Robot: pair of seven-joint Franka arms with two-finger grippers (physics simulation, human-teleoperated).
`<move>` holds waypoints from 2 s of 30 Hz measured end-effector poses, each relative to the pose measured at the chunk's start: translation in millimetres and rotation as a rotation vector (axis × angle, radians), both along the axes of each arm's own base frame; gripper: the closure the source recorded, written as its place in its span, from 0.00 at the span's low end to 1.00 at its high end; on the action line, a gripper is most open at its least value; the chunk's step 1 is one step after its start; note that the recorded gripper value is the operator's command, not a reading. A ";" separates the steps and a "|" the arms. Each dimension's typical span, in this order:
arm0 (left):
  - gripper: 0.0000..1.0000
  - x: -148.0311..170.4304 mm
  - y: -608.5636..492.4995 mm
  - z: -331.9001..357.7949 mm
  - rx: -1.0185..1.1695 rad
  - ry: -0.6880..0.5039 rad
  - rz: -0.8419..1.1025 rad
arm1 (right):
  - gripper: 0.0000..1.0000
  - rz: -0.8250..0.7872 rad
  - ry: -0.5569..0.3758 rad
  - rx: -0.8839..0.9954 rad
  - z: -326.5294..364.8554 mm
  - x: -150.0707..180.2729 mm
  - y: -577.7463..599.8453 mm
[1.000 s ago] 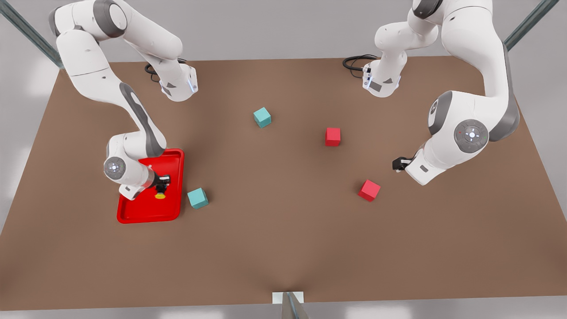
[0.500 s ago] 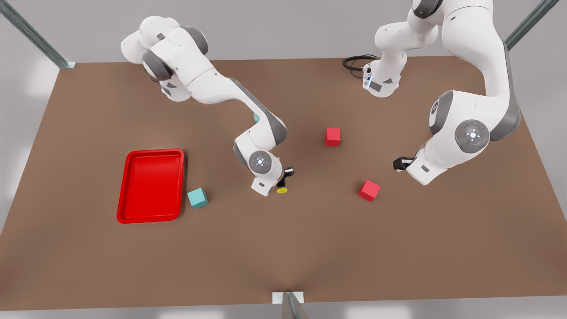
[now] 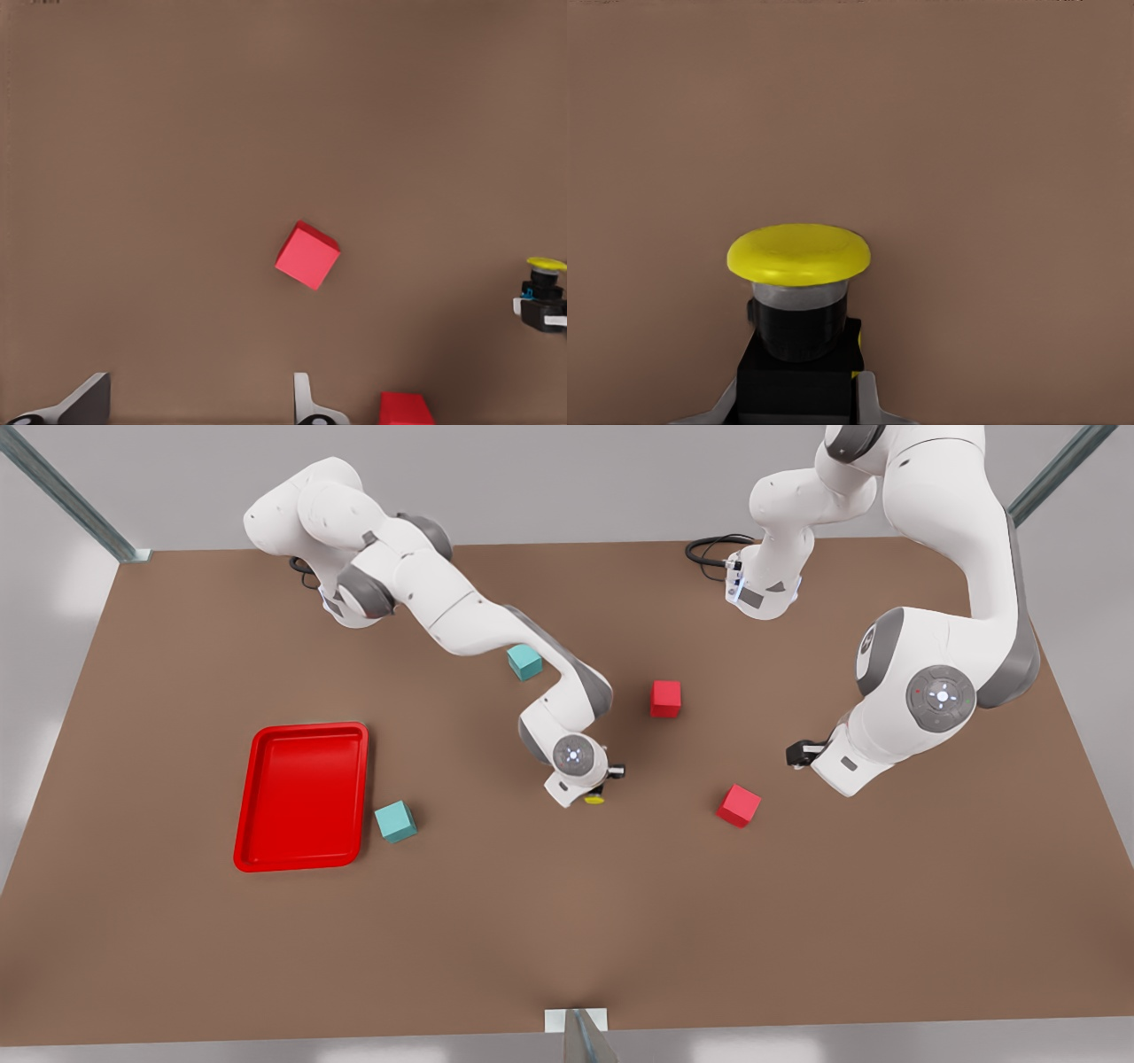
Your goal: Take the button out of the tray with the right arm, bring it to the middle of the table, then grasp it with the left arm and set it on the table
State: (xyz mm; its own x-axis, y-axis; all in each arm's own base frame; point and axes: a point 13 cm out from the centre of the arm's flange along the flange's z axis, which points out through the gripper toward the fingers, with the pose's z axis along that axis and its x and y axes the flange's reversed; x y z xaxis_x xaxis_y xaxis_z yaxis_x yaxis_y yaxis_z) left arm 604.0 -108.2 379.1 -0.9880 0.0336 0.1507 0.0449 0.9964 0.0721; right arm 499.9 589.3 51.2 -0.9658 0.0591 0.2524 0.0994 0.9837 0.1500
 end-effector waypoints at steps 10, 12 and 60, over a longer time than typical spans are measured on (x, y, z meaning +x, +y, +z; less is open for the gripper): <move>0.00 -2.0 -34.5 14.7 -0.022 -0.028 -0.047 | 0.00 -0.254 0.036 -0.015 157.7 44.5 -180.8; 0.00 -30.3 -142.5 33.2 -0.077 -0.053 -0.192 | 0.00 -0.383 0.013 -0.091 186.6 59.3 -342.0; 0.00 -78.2 -364.4 -321.5 -0.044 -0.149 0.026 | 0.00 0.068 -0.066 -0.179 354.5 121.4 -562.9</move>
